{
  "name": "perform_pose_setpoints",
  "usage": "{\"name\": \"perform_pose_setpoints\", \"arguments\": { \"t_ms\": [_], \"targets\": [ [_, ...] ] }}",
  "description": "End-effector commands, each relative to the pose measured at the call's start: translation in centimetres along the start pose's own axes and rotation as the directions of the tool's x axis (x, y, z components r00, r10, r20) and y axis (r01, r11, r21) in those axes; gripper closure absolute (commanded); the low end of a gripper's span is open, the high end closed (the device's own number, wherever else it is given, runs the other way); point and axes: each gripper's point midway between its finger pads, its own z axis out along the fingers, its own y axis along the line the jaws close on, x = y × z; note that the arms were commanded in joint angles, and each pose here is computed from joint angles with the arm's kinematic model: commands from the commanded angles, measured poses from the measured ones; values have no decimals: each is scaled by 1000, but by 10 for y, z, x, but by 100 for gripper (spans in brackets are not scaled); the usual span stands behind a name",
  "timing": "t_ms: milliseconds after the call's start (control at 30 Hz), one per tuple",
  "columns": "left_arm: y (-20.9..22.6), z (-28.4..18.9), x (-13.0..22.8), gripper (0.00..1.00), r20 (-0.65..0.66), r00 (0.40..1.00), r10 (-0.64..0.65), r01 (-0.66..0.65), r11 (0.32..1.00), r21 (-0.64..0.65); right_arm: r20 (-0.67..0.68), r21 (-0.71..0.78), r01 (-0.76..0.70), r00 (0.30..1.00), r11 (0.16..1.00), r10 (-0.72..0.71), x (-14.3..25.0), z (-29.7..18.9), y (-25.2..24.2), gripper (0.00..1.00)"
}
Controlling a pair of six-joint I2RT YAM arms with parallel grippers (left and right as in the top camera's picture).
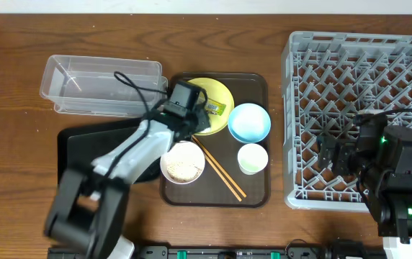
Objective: Sort waste into correct bins and load items into the dishwasher rack
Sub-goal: 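Grasp the silver snack wrapper and tissue with the left gripper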
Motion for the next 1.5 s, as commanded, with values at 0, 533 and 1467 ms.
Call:
{"name": "perform_pose_setpoints", "arguments": {
  "t_ms": [0,533,1467],
  "targets": [
    [-16,-51,-41,94,159,987,32,-43,997,62,10,-16,1,1000,1000,-1,-3,-3,5,1],
    [98,-90,-145,62,484,862,-150,230,967,-110,10,-17,1,1000,1000,-1,-3,-3,5,1],
    [-25,30,-13,45,2,867,-499,497,864,81,-10,-15,-2,1000,1000,1,2,-3,5,1]
  ]
}}
